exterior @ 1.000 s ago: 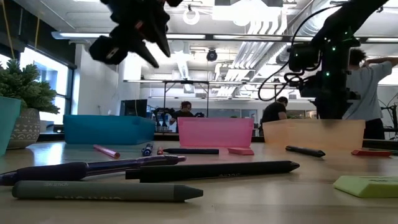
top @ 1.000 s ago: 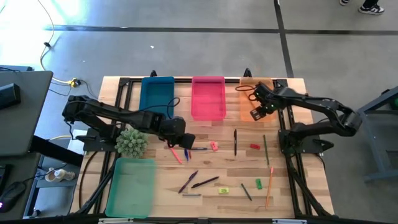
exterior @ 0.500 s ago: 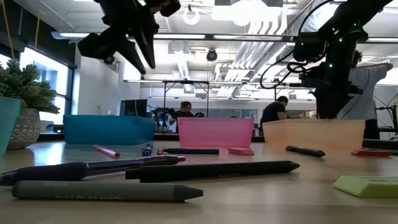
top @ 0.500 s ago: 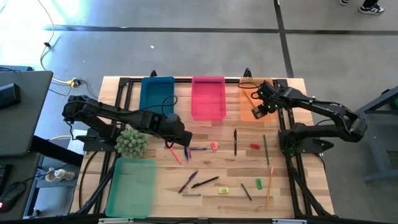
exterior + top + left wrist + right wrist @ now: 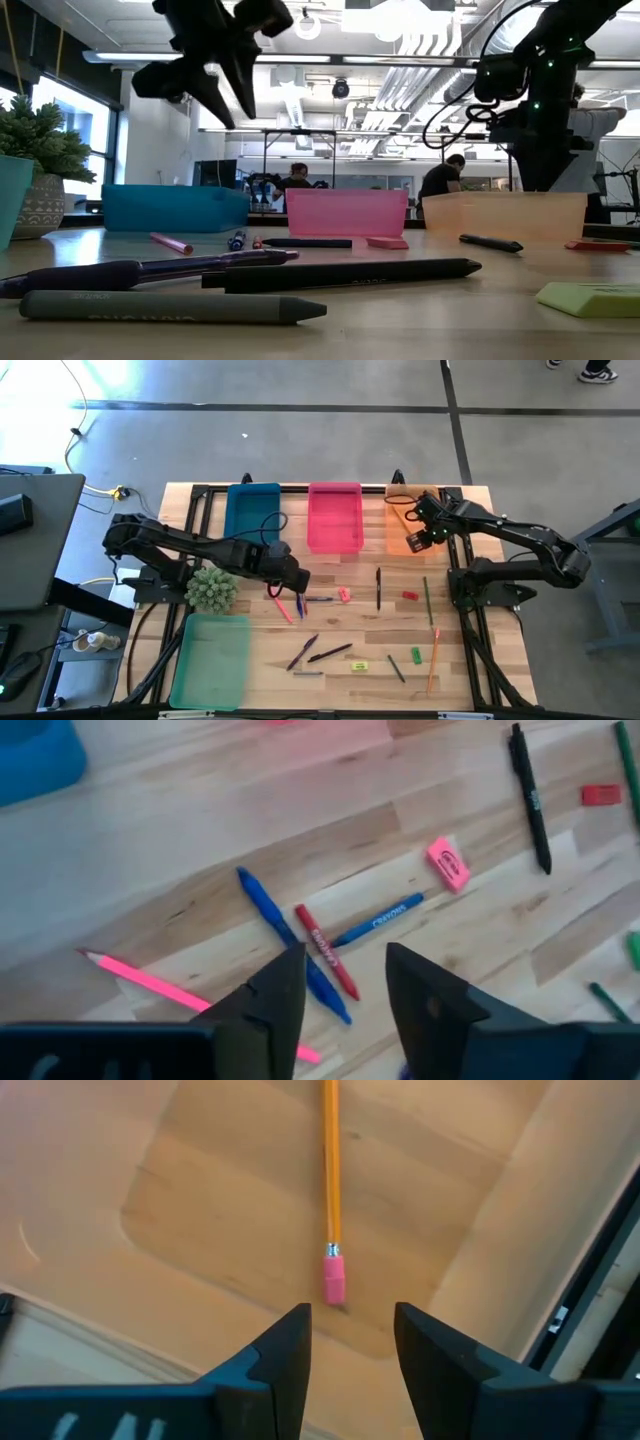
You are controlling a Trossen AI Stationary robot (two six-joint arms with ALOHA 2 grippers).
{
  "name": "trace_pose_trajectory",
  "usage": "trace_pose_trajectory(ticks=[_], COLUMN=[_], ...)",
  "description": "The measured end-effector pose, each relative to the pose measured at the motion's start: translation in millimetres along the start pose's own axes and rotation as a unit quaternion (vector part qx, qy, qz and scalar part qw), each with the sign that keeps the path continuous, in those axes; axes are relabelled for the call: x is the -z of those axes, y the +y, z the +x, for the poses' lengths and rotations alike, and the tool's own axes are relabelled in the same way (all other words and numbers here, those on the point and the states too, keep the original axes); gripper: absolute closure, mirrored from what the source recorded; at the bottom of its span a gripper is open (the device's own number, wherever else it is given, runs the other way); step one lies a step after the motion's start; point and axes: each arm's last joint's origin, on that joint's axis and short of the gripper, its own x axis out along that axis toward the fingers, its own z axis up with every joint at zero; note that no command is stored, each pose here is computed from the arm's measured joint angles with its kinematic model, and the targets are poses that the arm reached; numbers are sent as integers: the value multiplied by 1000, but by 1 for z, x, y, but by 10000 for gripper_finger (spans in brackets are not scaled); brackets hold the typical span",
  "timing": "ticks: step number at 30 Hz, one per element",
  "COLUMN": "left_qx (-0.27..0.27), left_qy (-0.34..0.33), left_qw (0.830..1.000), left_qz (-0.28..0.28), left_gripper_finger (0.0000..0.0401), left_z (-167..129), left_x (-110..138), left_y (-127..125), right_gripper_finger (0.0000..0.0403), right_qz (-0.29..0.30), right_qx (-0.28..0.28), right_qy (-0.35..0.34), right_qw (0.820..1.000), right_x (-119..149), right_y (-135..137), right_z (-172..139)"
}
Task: Sort crayons/erasers/pens/pencils in bins
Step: Put the blue pen into the blue bin
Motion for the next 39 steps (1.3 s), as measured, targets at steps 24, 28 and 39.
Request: trace_pose_trajectory(ticks=[24,28,39], left_qx=[-64,-79,-104], left_qy=[55,56,46], left_qw=[995,994,992], left_qz=[-45,-47,-54], left_gripper_finger=[244,247,257], left_z=[73,83,92], left_x=[25,28,30], left_y=[-10,-9,-5], right_gripper_finger=[265,265,265], right_qz=[-28,-37,-43], right_qx=[26,28,29], right_qy=[-117,-114,-113], right_qw=[992,992,992], right_x=[-32,-32,-32], right_y=[1,0,1], right_z=[-81,-80,-80])
